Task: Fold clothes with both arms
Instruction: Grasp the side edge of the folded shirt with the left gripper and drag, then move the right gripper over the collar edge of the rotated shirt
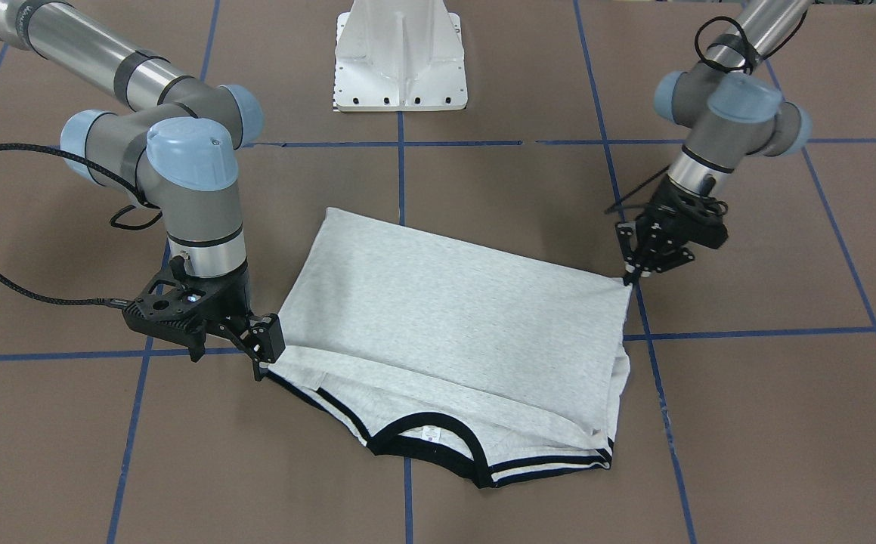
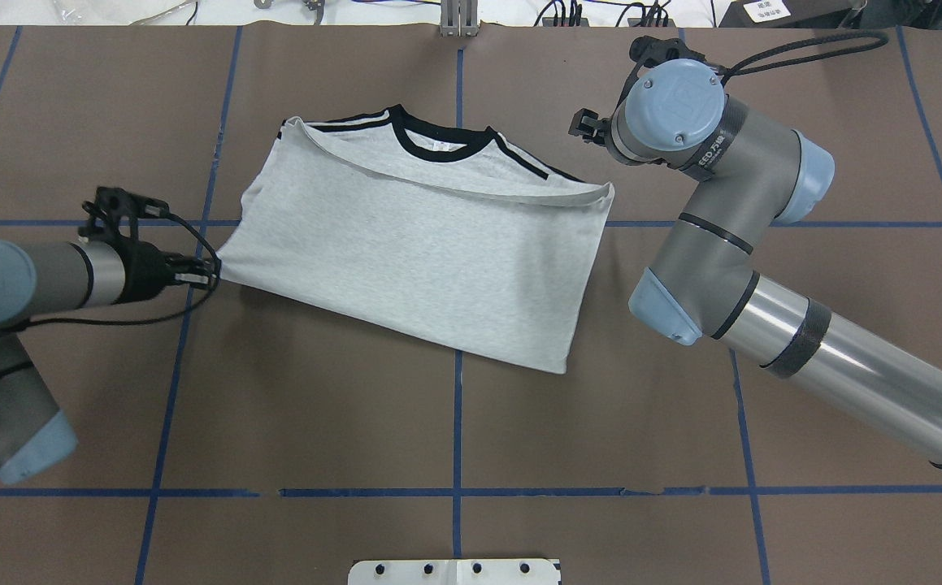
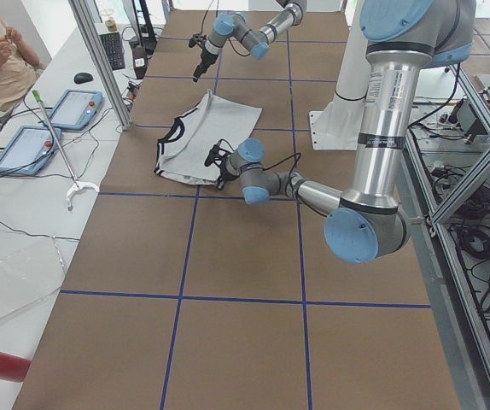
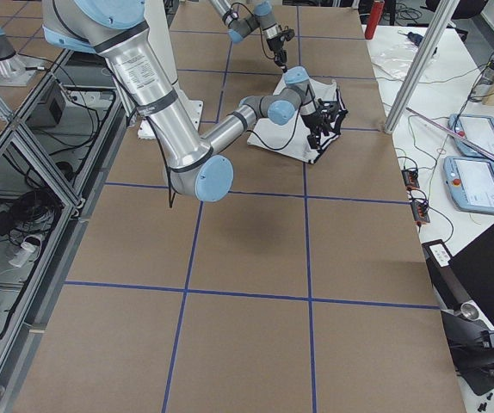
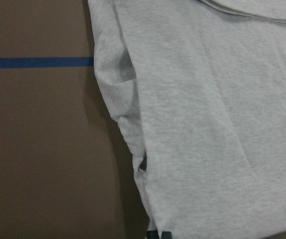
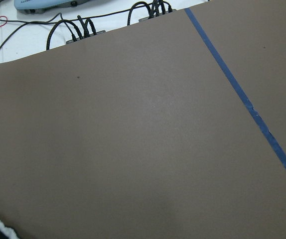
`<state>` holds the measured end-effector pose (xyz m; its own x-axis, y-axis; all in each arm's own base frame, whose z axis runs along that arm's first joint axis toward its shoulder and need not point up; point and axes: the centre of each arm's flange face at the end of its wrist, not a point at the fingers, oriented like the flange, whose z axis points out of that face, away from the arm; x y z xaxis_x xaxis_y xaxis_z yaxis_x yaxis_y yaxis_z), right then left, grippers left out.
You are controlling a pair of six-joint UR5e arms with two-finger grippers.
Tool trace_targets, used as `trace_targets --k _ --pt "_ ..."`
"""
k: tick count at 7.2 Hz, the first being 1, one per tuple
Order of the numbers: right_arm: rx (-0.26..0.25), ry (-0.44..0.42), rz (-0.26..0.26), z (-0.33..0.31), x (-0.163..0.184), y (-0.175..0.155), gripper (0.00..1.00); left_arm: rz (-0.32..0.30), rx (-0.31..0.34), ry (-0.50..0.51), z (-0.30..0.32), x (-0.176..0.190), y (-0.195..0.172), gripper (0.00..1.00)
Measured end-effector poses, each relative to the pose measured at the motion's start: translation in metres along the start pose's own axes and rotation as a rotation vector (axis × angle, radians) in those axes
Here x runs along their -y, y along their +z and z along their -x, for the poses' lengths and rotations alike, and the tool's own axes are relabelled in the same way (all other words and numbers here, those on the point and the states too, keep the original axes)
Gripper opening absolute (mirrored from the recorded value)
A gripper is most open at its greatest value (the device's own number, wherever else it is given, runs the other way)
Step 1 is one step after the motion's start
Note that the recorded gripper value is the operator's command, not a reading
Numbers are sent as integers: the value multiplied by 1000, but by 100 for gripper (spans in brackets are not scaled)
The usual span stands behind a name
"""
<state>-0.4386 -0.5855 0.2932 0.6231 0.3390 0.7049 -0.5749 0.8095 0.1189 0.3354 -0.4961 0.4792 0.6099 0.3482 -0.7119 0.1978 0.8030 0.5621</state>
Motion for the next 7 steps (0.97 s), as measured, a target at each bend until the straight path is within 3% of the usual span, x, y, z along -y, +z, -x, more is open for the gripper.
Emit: trace_targets --k 2,4,5,7 --pt "3 1 2 2 -5 0 100 -19 131 79 88 95 38 0" --pt "10 -2 8 9 -13 -2 100 -8 222 81 102 185 93 0" --pt "17 -5 9 11 -16 -2 100 -12 251 80 98 209 105 99" --pt "59 0 6 25 -22 -2 100 -32 253 95 93 222 101 100"
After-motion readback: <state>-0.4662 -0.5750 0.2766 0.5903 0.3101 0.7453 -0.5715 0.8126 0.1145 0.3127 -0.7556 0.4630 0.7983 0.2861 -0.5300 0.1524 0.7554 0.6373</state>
